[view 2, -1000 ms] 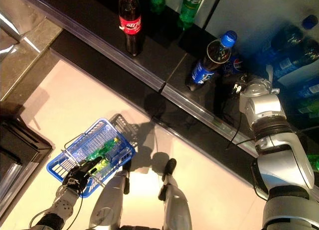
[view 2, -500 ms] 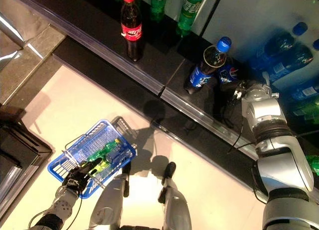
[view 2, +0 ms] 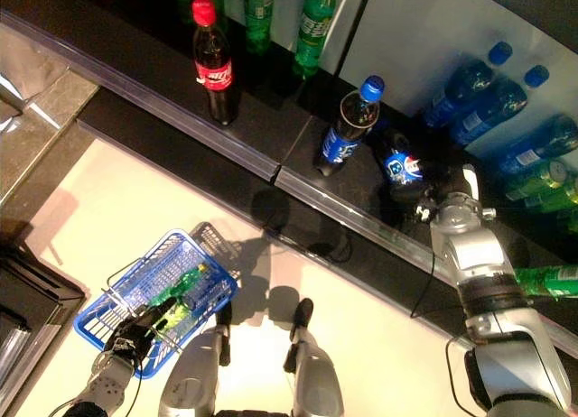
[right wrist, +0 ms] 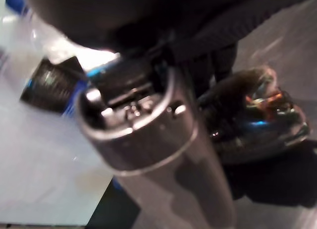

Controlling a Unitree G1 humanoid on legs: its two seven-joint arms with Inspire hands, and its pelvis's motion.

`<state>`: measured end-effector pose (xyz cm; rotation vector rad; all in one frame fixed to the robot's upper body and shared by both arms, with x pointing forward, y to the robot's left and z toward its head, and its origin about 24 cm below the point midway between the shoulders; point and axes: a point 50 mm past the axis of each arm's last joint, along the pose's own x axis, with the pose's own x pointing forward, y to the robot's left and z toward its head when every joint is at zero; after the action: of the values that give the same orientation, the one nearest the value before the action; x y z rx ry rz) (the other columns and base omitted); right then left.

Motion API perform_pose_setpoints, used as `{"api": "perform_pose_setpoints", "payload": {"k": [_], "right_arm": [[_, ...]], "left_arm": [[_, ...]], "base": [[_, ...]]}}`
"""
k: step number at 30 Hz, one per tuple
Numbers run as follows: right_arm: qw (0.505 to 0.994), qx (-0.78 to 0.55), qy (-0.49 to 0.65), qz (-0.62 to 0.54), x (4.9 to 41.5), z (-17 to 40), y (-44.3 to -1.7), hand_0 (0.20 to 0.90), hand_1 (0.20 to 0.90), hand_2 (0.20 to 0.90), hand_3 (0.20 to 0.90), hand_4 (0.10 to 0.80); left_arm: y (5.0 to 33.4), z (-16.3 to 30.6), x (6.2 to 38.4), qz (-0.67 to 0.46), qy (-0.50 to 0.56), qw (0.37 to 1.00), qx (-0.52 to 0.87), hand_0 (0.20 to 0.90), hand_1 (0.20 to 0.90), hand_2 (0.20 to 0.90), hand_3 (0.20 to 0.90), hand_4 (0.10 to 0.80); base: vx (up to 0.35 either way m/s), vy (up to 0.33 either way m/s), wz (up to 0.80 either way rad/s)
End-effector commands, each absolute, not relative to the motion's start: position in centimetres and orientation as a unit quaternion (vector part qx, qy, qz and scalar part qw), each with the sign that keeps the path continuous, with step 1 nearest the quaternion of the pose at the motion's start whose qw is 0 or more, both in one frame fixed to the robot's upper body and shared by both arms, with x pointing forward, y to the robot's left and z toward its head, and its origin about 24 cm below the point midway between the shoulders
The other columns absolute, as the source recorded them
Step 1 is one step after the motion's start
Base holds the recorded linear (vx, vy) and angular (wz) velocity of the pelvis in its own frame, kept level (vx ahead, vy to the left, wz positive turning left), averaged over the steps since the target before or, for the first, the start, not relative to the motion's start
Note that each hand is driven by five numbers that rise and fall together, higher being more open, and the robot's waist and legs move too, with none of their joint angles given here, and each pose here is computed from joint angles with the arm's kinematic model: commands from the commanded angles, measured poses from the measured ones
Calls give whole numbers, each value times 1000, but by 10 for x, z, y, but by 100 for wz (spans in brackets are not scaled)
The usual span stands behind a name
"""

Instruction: Pick up the drink and place into the basket.

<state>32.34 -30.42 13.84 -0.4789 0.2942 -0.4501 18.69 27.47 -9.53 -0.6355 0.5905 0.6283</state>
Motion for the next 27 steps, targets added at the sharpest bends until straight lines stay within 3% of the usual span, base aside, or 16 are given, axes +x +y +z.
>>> {"api": "perform_pose_setpoints", "payload": {"k": [1, 13, 23, 27], "right_arm": [[888, -344, 98, -290, 303, 181, -339, 300, 300, 300, 200, 100], [916, -300, 83, -255, 269, 145, -323, 300, 300, 300, 200, 100], [994, -76, -12, -76, 249, 129, -269, 300, 300, 300, 200, 100], [1000, 7, -30, 4, 242, 123, -252, 300, 300, 300, 200, 100]], "left_arm": [[281, -78, 184, 281, 199, 886, -310, 300, 300, 300, 200, 100], [280, -81, 179, 307, 194, 874, -322, 300, 300, 300, 200, 100], [276, -86, 172, 319, 185, 866, -337, 300, 300, 300, 200, 100], [275, -89, 168, 313, 184, 868, -338, 300, 300, 300, 200, 100]], "base": [[7, 32, -16], [-26, 13, -17], [-56, 30, -12], [-14, 18, -8]]}}
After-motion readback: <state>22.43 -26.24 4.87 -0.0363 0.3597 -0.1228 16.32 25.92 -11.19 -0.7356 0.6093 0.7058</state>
